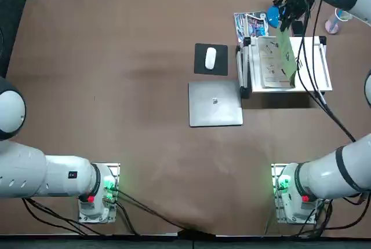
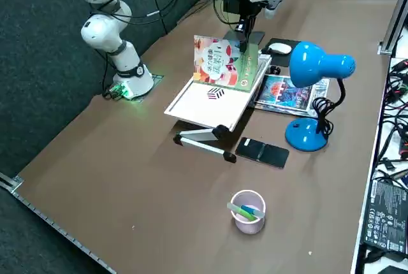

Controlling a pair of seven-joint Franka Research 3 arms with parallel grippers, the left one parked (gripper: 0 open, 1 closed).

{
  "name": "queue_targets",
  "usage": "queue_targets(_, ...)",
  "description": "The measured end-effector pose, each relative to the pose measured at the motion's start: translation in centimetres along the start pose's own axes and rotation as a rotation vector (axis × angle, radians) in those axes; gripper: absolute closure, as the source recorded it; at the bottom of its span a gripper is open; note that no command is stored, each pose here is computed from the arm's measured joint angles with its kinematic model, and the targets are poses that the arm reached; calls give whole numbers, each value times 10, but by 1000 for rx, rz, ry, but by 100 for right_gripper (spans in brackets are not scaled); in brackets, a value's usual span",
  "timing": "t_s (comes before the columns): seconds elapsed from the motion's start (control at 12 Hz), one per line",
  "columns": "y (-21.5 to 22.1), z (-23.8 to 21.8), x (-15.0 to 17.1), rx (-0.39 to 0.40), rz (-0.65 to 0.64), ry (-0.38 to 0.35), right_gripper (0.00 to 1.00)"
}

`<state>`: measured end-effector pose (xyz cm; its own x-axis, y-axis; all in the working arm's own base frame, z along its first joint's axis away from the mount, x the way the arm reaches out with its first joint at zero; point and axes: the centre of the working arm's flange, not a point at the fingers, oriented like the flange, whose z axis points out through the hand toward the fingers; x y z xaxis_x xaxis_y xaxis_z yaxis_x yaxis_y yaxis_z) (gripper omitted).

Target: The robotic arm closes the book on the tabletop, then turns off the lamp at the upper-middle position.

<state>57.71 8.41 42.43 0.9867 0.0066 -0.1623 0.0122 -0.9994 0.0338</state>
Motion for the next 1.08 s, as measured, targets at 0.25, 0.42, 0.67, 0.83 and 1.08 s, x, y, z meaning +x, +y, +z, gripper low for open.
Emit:
queue_targets(0.25, -10, 8, 2, -6, 5, -9, 98)
queue_targets(0.42, -11, 15, 5, -8, 7, -17, 98)
queue_targets(0.67, -12, 29, 9, -9, 8, -22, 98)
queue_targets(0.83, -12, 33, 10, -10, 9, -23, 98)
queue_targets(1.08, -13, 38, 10, -9, 25, -17, 98)
